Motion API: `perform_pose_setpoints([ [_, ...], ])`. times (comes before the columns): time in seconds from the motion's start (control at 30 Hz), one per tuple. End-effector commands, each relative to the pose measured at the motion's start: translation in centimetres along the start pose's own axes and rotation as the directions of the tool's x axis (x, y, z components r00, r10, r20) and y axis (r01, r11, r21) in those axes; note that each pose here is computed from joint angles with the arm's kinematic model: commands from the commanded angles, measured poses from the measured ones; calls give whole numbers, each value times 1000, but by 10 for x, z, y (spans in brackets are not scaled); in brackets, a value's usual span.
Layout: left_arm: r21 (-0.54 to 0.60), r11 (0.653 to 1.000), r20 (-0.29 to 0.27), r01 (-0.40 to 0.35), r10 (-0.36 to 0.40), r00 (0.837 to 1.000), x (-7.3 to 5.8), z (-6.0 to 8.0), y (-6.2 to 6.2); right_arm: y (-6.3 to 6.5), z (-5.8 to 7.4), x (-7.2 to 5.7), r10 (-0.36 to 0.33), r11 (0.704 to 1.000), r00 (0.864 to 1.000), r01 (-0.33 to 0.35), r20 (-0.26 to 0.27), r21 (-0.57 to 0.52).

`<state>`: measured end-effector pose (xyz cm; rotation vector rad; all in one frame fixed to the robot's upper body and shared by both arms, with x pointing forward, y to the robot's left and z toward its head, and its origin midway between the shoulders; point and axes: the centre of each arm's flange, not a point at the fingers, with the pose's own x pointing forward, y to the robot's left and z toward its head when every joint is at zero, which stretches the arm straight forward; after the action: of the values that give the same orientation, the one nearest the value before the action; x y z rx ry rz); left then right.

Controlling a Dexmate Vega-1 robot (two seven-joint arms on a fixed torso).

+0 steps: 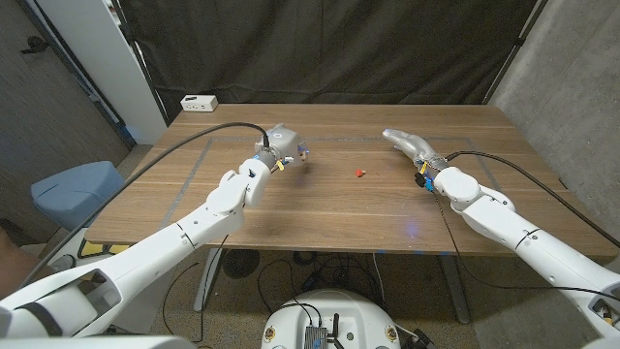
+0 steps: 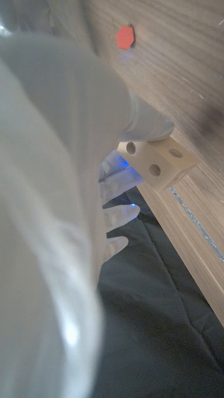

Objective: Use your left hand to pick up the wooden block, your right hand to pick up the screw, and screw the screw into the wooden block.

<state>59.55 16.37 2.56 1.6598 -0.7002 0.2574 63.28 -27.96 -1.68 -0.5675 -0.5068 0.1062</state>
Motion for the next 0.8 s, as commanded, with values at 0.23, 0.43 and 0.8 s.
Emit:
perform_pose_setpoints([
  [0.23,-268,959,-89,-87,65,994,1,2,3,-10,30,1,40,961,999,-36,8,-275],
  [0.43,-334,936,-106,-113,81,991,0,4,4,-12,34,0,59,949,998,-52,11,-310],
  [0.8,-481,864,-108,-148,109,988,0,3,5,-18,47,-1,94,909,995,-78,18,-408],
])
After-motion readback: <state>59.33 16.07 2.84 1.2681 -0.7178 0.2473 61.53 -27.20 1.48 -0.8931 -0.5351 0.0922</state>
